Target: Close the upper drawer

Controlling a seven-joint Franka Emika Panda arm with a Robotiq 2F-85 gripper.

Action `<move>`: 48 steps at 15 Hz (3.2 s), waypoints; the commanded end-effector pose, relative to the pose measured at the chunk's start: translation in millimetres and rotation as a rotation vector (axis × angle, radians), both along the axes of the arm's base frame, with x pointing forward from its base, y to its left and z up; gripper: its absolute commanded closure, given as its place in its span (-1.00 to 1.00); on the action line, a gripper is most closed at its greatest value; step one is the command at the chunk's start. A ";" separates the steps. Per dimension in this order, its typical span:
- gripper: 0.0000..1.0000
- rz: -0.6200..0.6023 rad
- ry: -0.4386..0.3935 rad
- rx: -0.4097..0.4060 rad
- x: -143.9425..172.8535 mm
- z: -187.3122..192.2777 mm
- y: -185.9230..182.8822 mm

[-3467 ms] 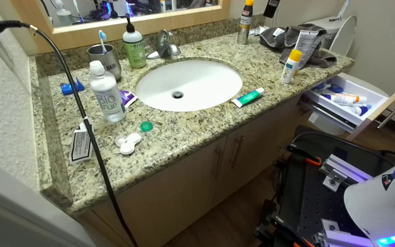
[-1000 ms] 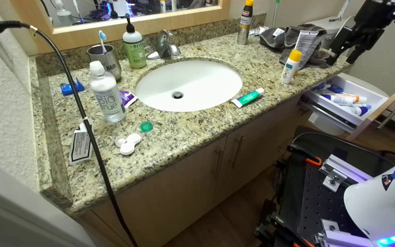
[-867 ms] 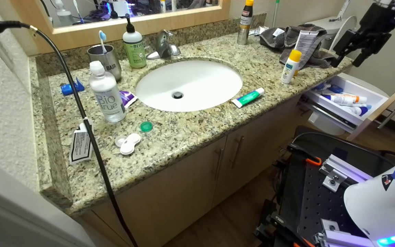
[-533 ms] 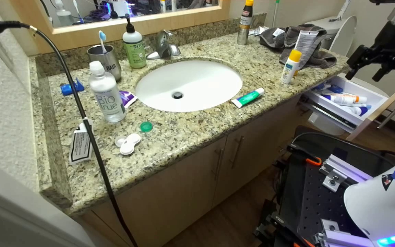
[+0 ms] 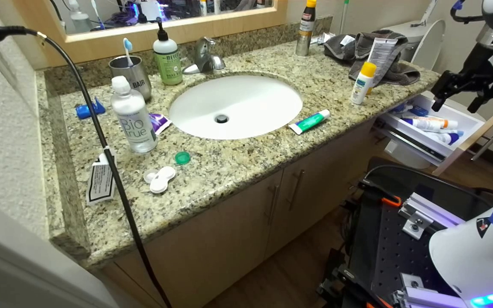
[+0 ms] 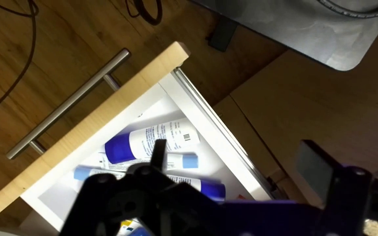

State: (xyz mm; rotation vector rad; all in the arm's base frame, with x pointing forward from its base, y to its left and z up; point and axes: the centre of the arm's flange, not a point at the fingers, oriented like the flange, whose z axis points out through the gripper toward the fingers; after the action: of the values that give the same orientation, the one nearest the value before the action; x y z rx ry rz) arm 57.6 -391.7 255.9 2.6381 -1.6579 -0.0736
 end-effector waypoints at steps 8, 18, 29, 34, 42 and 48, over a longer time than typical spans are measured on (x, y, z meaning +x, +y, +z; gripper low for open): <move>-1.00 -0.147 0.012 -0.048 -119.8 -24.4 -14.4; -1.00 -0.213 0.134 -0.111 -138.3 -50.7 -7.3; -1.00 -0.249 0.235 -0.056 -115.5 -101.2 -21.9; -1.00 -0.282 0.137 -0.072 -111.0 -114.8 -30.9; -1.00 -0.470 -0.198 -0.118 -92.7 -111.8 -28.9; -1.00 -0.496 -0.212 -0.141 -76.9 -117.8 -31.2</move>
State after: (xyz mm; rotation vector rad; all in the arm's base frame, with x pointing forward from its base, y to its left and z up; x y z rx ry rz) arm -10.0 -422.6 168.3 2.1317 -2.2739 0.3475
